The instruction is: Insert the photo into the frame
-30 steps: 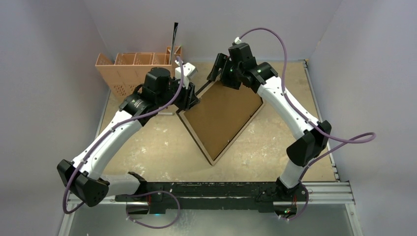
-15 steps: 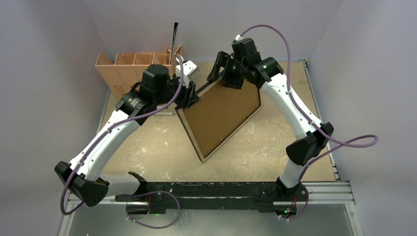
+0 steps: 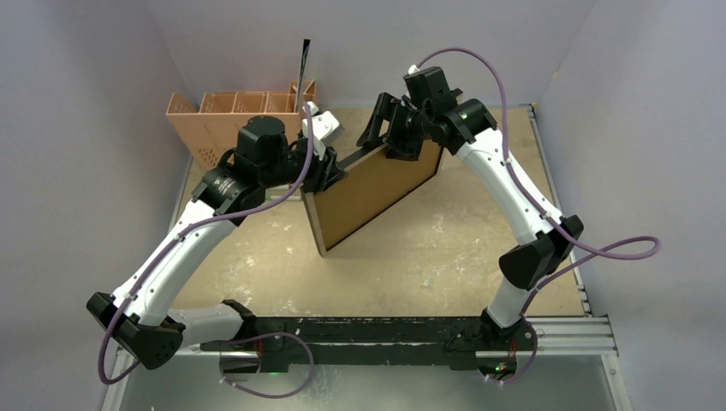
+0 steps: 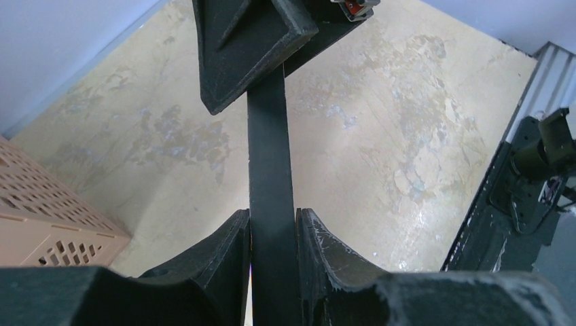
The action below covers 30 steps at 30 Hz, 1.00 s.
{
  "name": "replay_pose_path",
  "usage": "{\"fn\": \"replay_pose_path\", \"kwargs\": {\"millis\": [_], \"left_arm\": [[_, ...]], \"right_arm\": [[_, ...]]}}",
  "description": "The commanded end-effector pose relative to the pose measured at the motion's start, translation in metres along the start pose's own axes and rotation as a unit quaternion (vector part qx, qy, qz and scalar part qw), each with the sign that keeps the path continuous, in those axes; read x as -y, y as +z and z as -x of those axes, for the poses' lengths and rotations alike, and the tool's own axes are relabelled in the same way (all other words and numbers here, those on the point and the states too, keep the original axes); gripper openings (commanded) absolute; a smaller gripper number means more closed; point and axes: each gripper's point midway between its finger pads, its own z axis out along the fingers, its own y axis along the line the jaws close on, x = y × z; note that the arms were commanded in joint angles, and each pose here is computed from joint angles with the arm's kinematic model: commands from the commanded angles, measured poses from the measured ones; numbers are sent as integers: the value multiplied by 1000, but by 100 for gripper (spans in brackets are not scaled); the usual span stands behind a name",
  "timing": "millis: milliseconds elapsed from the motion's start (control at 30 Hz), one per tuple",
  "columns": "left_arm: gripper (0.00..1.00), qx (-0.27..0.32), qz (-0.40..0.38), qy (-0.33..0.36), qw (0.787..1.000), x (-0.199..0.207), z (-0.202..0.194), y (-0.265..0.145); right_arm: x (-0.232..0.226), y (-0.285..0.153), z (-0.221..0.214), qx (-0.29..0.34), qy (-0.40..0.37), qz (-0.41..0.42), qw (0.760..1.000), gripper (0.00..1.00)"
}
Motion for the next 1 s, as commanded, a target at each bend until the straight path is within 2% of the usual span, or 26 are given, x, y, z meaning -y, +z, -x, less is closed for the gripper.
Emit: {"fn": "replay_pose_path", "kwargs": {"millis": [0, 133, 233, 333, 467, 567, 700, 800, 967], "left_arm": [[3, 105, -105, 64, 987, 49, 51, -21], [22, 97, -118, 59, 986, 53, 42, -19], [47, 91, -139, 59, 984, 59, 32, -15], [61, 97, -168, 50, 980, 68, 30, -14], [68, 110, -211, 43, 970, 83, 33, -17], [70, 121, -222, 30, 967, 88, 37, -18], [70, 141, -215, 8, 966, 86, 47, -17], [71, 149, -200, 0, 968, 81, 50, -14], [71, 149, -147, -23, 977, 62, 49, -2]], "right_arm": [[7, 0, -28, -51, 13, -10, 999, 81], [16, -6, -35, -63, 19, -28, 997, 78], [18, -13, -35, -56, 21, -33, 998, 76], [23, -18, -36, -47, 26, -42, 998, 74], [28, -26, -33, -25, 34, -51, 998, 66], [34, -31, -31, -12, 37, -55, 998, 64], [43, -39, -27, 0, 41, -66, 997, 60], [51, -47, -19, 15, 42, -70, 997, 49], [64, -57, -15, 28, 46, -73, 996, 48]]}}
